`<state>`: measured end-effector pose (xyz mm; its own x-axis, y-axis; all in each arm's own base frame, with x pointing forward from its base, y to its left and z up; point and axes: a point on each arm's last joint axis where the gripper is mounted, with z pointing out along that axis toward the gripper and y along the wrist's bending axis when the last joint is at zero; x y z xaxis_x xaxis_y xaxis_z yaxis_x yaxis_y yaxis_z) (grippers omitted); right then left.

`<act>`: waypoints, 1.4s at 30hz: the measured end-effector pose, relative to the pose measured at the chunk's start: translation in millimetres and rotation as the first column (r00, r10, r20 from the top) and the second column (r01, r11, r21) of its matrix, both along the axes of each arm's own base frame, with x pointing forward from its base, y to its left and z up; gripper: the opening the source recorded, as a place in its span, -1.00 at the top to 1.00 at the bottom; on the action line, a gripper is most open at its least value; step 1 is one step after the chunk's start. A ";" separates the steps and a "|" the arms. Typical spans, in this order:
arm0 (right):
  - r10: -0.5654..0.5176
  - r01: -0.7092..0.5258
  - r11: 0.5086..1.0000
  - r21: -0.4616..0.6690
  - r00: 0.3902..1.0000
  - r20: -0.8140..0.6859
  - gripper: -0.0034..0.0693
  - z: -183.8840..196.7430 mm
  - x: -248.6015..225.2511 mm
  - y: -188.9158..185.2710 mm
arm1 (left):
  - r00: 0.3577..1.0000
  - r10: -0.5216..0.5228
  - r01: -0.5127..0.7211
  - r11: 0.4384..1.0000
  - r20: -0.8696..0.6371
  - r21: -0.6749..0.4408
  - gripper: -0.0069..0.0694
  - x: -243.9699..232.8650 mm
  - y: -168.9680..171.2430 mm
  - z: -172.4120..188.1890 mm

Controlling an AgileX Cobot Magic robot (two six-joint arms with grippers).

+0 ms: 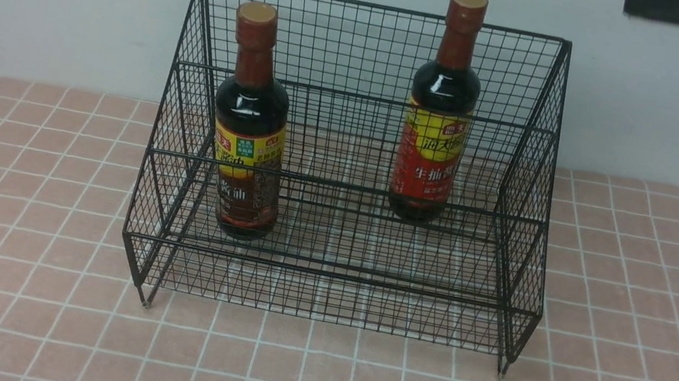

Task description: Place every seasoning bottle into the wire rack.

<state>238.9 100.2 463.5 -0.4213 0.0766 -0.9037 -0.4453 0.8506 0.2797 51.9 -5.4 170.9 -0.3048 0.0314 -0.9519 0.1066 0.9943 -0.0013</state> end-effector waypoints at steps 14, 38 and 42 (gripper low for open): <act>-0.058 0.047 0.998 0.042 0.946 0.319 0.94 33.6 -58.5 -24.5 | 1.000 0.000 0.000 1.000 0.000 -0.001 0.84 0.0 0.0 0.0; -0.214 0.316 0.930 -0.189 0.882 0.420 0.94 -24.9 -99.1 -75.8 | 1.000 0.000 0.000 1.000 0.000 -0.001 0.84 0.0 0.0 0.0; -0.264 0.375 0.906 -0.195 0.862 0.433 0.94 -71.5 -132.3 -86.2 | 1.000 0.000 0.000 1.000 0.000 -0.001 0.84 0.0 0.0 0.0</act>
